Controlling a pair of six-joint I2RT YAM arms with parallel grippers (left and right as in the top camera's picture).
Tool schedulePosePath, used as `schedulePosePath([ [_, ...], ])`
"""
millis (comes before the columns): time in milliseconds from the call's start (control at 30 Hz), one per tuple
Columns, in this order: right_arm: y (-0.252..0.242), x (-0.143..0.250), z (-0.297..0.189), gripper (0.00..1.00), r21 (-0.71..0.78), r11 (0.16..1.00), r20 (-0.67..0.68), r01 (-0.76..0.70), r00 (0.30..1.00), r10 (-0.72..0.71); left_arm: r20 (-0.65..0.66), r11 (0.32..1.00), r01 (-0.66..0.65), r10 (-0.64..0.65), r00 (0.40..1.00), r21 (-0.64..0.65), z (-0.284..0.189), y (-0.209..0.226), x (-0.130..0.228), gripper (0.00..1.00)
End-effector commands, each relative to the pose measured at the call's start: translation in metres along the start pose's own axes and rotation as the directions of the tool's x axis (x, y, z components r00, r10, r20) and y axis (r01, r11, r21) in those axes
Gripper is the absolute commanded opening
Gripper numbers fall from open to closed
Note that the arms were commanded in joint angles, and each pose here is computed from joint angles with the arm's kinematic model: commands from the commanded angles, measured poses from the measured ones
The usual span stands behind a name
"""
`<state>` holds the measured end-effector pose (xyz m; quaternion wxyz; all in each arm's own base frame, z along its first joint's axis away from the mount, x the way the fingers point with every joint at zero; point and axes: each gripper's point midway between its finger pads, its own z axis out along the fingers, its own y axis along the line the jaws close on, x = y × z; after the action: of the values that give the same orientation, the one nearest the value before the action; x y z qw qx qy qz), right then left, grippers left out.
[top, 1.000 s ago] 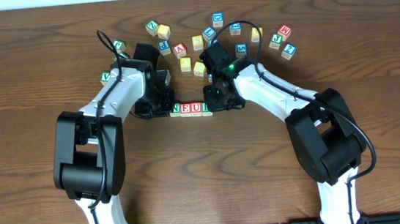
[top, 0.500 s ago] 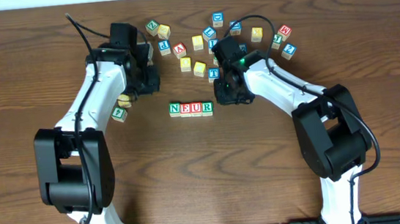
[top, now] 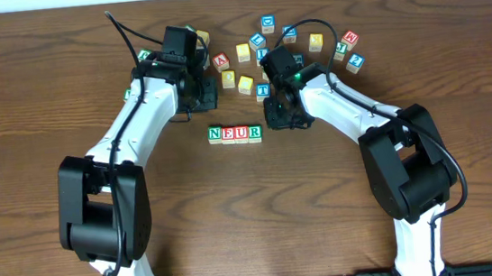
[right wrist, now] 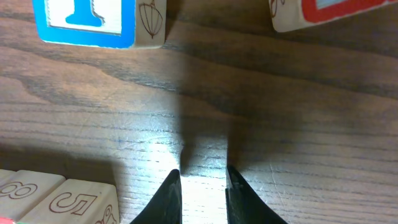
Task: Spell out NEURIPS
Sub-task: 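Retract left arm to upper left and right arm to upper right, then lower right gripper onto the red I block in the pile and grasp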
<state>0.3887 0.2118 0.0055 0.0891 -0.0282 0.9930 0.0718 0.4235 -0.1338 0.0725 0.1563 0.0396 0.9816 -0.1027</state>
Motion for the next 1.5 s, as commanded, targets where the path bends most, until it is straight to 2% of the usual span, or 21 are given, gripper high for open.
schedulePosePath([
  [0, -0.005, -0.008, -0.018, 0.19, 0.002, 1.000, 0.038, 0.003, 0.999, -0.003, 0.084, 0.999, 0.032, -0.031, 0.996, -0.014, -0.039, 0.009, -0.016, 0.08],
  [67, -0.008, -0.013, -0.030, 0.20, -0.006, 1.000, 0.058, -0.006, 0.998, 0.006, 0.130, 0.999, 0.042, -0.040, 0.991, -0.012, -0.063, 0.012, -0.021, 0.08],
  [167, -0.004, -0.022, -0.061, 0.30, -0.059, 0.998, 0.110, 0.037, 0.993, -0.031, 0.203, 0.997, 0.071, -0.067, 0.977, -0.014, -0.110, 0.023, -0.023, 0.09],
  [233, -0.002, -0.031, -0.095, 0.41, -0.086, 0.995, 0.184, 0.047, 0.983, -0.030, 0.227, 0.994, 0.109, -0.100, 0.969, -0.024, -0.140, 0.037, -0.015, 0.13],
  [300, 0.000, -0.036, -0.117, 0.44, -0.100, 0.994, 0.232, 0.051, 0.972, -0.026, 0.226, 0.990, 0.138, -0.127, 0.966, -0.034, -0.152, 0.047, -0.008, 0.15],
  [367, 0.002, -0.038, -0.133, 0.46, -0.110, 0.992, 0.268, 0.064, 0.963, -0.032, 0.223, 0.981, 0.183, -0.165, 0.961, -0.063, -0.163, 0.065, 0.001, 0.17],
  [400, 0.002, -0.039, -0.141, 0.46, -0.115, 0.991, 0.284, 0.068, 0.958, -0.033, 0.225, 0.971, 0.216, -0.188, 0.956, -0.107, -0.168, 0.081, 0.006, 0.22],
  [533, 0.002, -0.037, -0.145, 0.47, -0.115, 0.991, 0.283, 0.068, 0.959, -0.033, 0.225, 0.942, 0.285, -0.242, 0.944, -0.180, -0.175, 0.115, 0.014, 0.27],
  [600, 0.002, -0.040, -0.149, 0.47, -0.111, 0.990, 0.295, 0.086, 0.954, -0.050, 0.224, 0.945, 0.266, -0.222, 0.949, -0.189, -0.176, 0.119, 0.014, 0.29],
  [733, 0.005, -0.060, -0.174, 0.47, -0.116, 0.988, 0.352, 0.097, 0.934, -0.050, 0.227, 0.951, 0.213, -0.161, 0.960, -0.224, -0.178, 0.124, 0.012, 0.43],
  [900, -0.002, -0.098, -0.202, 0.47, -0.091, 0.990, 0.377, 0.109, 0.924, -0.067, 0.252, 0.942, 0.220, -0.155, 0.955, -0.252, -0.180, 0.130, 0.007, 0.43],
  [1100, -0.001, -0.126, -0.182, 0.49, -0.031, 0.988, 0.300, 0.153, 0.944, -0.136, 0.258, 0.942, 0.223, -0.158, 0.953, -0.250, -0.180, 0.130, 0.006, 0.44],
  [1167, -0.002, -0.125, -0.164, 0.51, -0.020, 0.985, 0.257, 0.172, 0.953, -0.161, 0.257, 0.941, 0.227, -0.162, 0.953, -0.249, -0.180, 0.130, 0.006, 0.44],
  [1467, -0.013, -0.110, -0.087, 0.51, 0.012, 0.978, 0.083, 0.207, 0.975, -0.207, 0.250, 0.939, 0.241, -0.179, 0.952, -0.246, -0.180, 0.130, 0.009, 0.45],
])
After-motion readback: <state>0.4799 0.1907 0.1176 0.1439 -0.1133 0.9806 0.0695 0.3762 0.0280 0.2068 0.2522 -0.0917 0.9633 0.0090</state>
